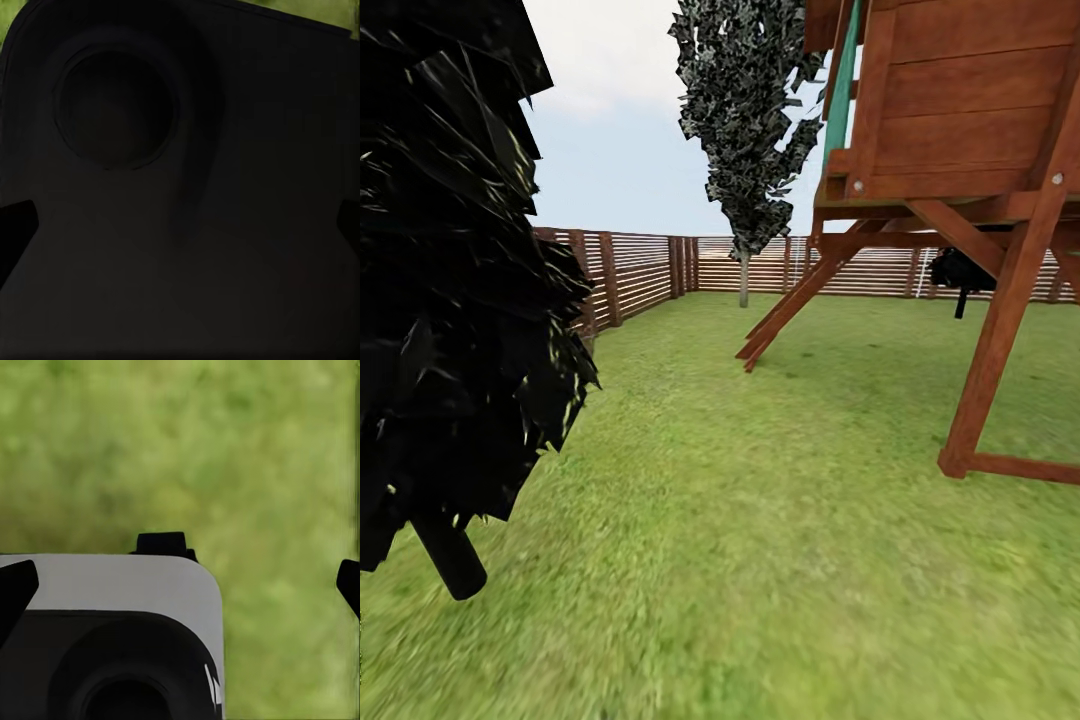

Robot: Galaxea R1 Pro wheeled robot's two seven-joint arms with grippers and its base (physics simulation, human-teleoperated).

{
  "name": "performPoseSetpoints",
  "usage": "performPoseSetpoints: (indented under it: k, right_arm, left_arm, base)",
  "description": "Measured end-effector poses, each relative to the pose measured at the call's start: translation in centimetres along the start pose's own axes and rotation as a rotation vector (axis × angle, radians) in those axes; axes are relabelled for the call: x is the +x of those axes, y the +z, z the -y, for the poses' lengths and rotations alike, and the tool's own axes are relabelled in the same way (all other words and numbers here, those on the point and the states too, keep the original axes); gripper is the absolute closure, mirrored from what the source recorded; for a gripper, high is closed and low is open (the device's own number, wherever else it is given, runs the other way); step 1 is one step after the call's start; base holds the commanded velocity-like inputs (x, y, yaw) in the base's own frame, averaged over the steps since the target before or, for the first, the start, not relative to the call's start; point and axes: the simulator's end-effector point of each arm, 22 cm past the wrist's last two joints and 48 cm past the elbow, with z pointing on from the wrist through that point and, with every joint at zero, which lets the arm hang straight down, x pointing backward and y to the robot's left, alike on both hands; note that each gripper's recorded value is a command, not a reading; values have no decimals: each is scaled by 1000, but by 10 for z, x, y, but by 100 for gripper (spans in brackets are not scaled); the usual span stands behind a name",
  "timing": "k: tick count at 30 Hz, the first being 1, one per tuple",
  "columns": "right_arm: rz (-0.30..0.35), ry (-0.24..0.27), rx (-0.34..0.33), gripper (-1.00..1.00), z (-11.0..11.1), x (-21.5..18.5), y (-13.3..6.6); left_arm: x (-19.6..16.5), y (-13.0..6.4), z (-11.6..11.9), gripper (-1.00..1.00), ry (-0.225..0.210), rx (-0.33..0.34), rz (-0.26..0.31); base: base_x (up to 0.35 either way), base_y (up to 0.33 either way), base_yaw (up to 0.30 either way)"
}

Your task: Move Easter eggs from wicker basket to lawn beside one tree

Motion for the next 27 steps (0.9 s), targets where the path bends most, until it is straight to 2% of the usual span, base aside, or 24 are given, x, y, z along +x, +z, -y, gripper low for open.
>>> performPoseSetpoints:
  k: [27]
  right_arm:
    - [0,0,0,-100,0,0,0]
  left_arm:
    - [0,0,0,-100,0,0,0]
  base:
    - [257,-206,271]
